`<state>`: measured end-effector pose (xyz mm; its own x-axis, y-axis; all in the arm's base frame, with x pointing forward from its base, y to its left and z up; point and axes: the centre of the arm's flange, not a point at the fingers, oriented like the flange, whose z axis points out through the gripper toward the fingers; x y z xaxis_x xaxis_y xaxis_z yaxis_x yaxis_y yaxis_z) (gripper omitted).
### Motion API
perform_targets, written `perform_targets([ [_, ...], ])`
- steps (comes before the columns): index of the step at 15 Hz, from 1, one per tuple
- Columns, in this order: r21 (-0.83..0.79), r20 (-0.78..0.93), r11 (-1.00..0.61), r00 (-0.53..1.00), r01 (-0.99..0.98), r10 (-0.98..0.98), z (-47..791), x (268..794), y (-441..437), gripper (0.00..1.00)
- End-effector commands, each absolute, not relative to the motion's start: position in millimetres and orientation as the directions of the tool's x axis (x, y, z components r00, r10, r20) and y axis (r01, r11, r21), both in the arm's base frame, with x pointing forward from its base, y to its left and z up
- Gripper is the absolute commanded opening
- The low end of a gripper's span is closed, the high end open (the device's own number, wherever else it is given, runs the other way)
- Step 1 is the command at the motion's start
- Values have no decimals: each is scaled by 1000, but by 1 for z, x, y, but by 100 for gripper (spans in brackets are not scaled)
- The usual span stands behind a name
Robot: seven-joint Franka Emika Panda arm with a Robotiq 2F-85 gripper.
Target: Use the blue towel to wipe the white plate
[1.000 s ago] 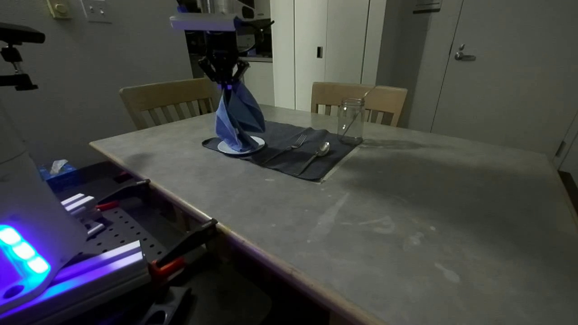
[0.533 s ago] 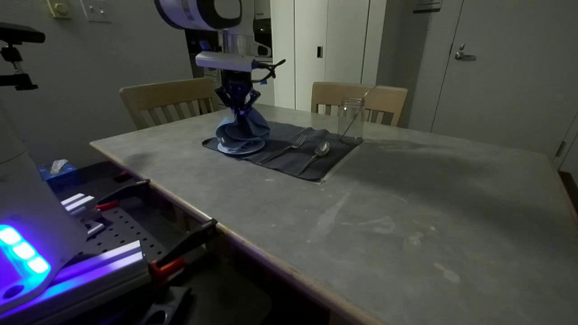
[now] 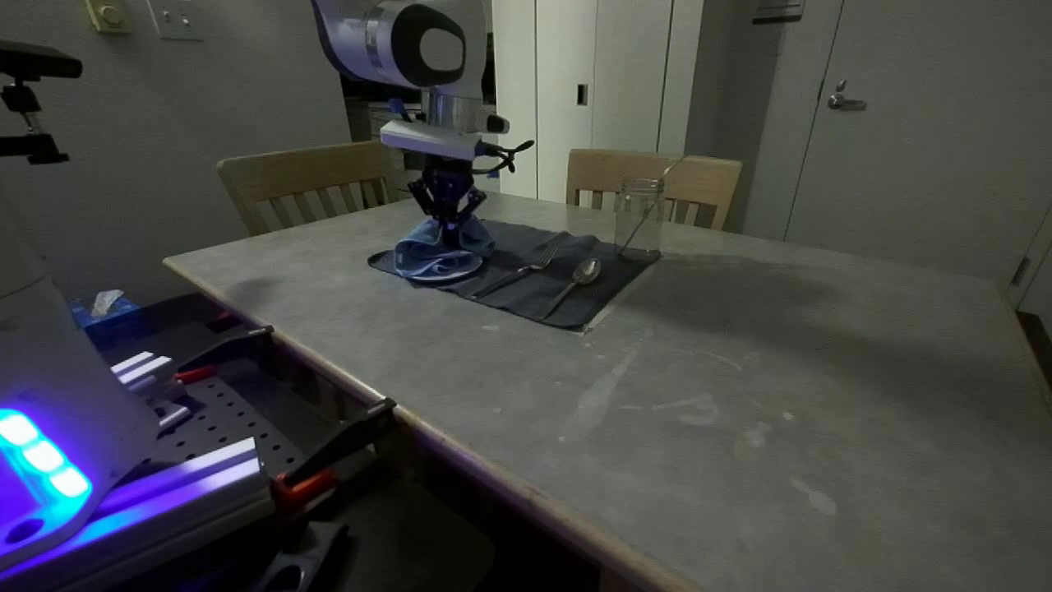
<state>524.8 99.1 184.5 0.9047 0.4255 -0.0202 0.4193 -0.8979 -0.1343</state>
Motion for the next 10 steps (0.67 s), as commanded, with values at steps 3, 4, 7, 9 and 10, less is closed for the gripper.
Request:
perform_targets([
  [3,-156,-26,-913,922,377,385,179,527,82,1],
  [4,-149,-34,-921,929,361,369,179,526,80,1],
  [7,-117,-68,-949,951,292,301,179,526,75,1],
  [9,-110,-81,-959,959,262,271,178,527,74,1],
  [10,-114,-87,-960,960,254,265,177,527,74,1],
])
